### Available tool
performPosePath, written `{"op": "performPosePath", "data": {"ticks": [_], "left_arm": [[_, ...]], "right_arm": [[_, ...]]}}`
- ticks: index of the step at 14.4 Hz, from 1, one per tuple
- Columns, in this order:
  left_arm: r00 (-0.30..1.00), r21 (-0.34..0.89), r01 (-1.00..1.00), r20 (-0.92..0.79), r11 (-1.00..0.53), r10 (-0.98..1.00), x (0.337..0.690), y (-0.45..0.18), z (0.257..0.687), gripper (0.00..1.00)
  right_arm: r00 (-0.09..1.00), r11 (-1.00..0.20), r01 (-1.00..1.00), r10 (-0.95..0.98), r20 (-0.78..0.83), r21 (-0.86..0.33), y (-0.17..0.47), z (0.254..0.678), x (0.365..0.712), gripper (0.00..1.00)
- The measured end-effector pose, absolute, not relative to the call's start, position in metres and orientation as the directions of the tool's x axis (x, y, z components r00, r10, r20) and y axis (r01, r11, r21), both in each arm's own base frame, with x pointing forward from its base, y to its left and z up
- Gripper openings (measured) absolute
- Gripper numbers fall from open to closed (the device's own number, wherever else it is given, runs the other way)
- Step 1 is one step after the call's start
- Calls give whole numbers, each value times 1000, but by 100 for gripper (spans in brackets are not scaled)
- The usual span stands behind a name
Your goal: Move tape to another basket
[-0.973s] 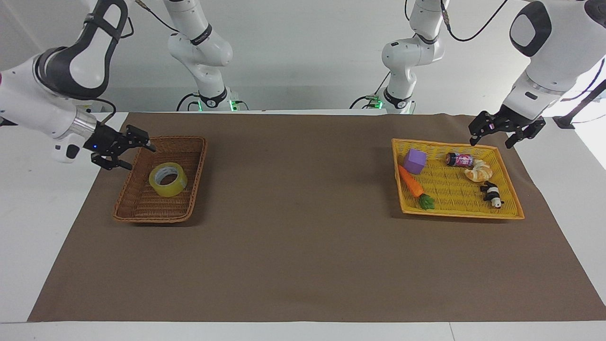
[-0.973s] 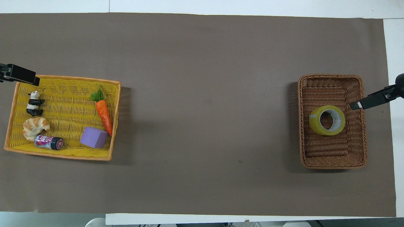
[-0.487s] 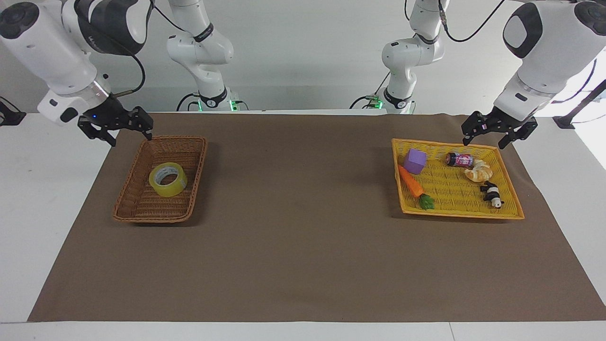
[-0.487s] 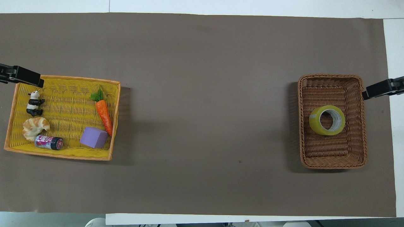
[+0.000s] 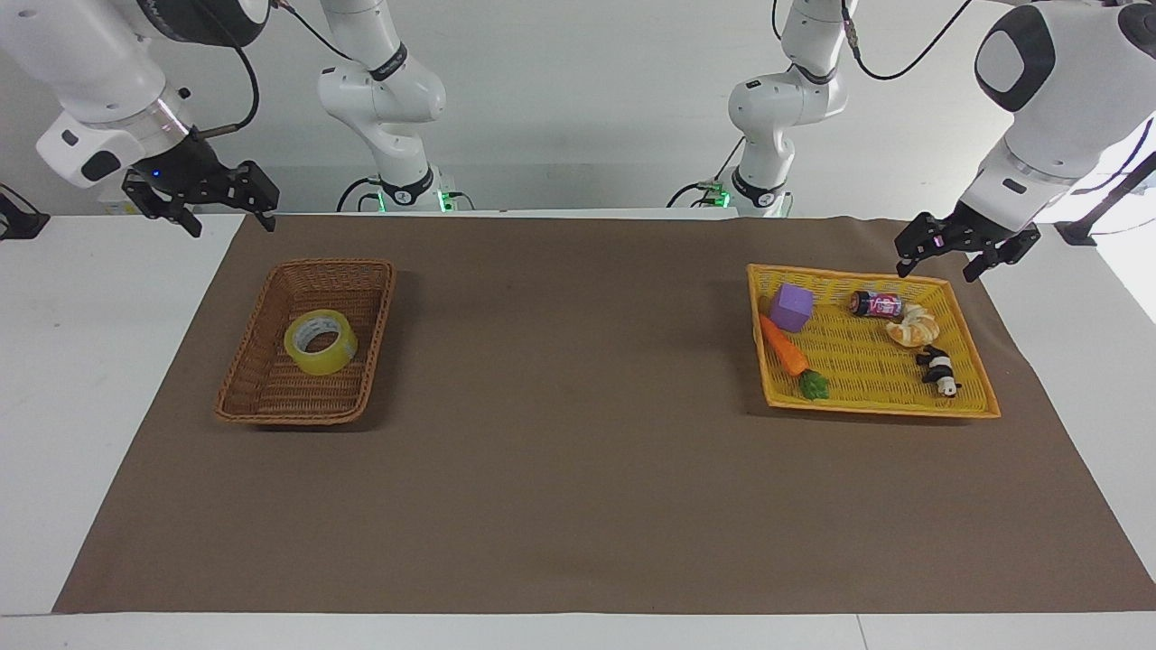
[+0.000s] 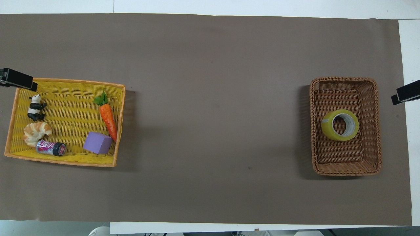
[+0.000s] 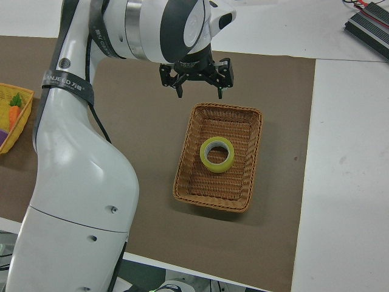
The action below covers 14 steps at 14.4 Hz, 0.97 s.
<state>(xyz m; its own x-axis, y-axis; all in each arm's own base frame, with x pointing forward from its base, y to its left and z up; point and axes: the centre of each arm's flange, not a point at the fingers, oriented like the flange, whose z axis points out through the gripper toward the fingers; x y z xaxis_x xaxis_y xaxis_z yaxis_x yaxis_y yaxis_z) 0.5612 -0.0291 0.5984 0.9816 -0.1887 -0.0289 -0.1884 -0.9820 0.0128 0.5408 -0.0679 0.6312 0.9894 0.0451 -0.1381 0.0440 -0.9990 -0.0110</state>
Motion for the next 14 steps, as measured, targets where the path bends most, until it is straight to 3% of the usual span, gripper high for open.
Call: {"op": "performPosePath", "data": {"ticks": [14], "left_arm": [[982,13,-189,-30,-982,-189,561,-29,598,100]], "right_arm": [[987,-1000,-14,-13,-162,-5,-85,610,545,100]]}}
